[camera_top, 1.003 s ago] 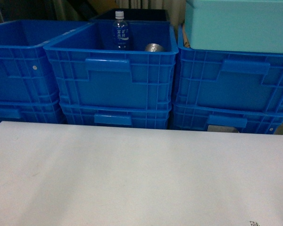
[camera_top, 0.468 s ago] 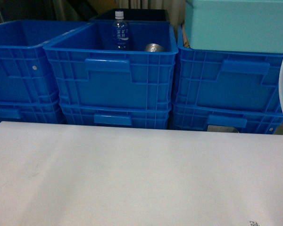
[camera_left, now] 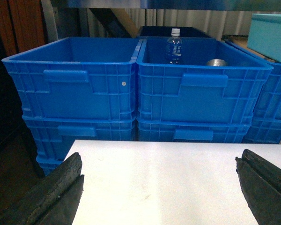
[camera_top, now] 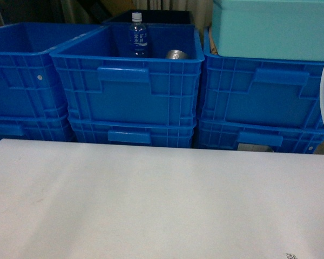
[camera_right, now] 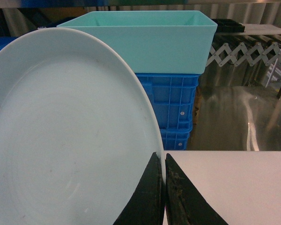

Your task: Place blue tray on left shelf second layer neatly

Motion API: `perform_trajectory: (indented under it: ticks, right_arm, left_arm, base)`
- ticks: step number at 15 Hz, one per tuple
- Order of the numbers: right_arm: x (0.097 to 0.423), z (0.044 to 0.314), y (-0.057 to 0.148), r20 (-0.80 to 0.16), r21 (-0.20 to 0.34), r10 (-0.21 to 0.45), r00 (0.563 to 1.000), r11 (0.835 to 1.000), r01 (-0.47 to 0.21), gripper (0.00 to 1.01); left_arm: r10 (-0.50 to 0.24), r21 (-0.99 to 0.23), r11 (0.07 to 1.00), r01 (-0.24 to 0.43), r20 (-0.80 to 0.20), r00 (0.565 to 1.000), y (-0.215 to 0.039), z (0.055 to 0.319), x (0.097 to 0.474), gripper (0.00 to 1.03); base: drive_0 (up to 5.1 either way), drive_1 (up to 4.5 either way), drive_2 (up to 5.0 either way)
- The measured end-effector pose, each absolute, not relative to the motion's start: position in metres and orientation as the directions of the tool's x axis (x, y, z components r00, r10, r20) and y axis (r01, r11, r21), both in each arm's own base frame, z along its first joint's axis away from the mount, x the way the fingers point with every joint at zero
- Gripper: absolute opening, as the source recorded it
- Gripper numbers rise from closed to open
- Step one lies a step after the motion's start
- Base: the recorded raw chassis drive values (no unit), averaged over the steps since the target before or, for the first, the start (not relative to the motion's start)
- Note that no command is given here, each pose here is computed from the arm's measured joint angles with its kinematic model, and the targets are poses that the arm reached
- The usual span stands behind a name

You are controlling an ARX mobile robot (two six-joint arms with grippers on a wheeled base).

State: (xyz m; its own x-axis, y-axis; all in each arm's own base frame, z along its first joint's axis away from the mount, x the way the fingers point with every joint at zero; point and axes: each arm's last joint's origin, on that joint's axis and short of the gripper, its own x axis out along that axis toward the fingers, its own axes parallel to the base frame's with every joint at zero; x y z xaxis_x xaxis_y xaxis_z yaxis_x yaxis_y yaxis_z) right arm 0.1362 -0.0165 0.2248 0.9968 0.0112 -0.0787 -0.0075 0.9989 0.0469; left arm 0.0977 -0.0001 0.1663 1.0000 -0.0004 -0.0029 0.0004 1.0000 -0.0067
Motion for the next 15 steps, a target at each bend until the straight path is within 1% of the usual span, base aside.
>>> perform_trajectory:
  ticks: [7,15]
  right_arm:
    - [0.1362,0.2248,-0.0165,-0.079,0.047,0.011,0.997,0.999,-0.007,0.02]
    - [0.1367,0.2243,-0.0158,-0.082,0.048,0.021,0.996,0.999,-0.018,0.02]
  left_arm:
    - [0.0,-0.007,1.0,0.0,-0.003,1.0,-0.0001,0.1663,0.0977,0.98]
    - [0.0,-0.007,1.0,0.0,-0.003,1.0,-0.0001,0.1663,0.0977,0.98]
  base:
    - [-0.1,-0.09,-0.1]
    - [3.0,-5.51,-2.6]
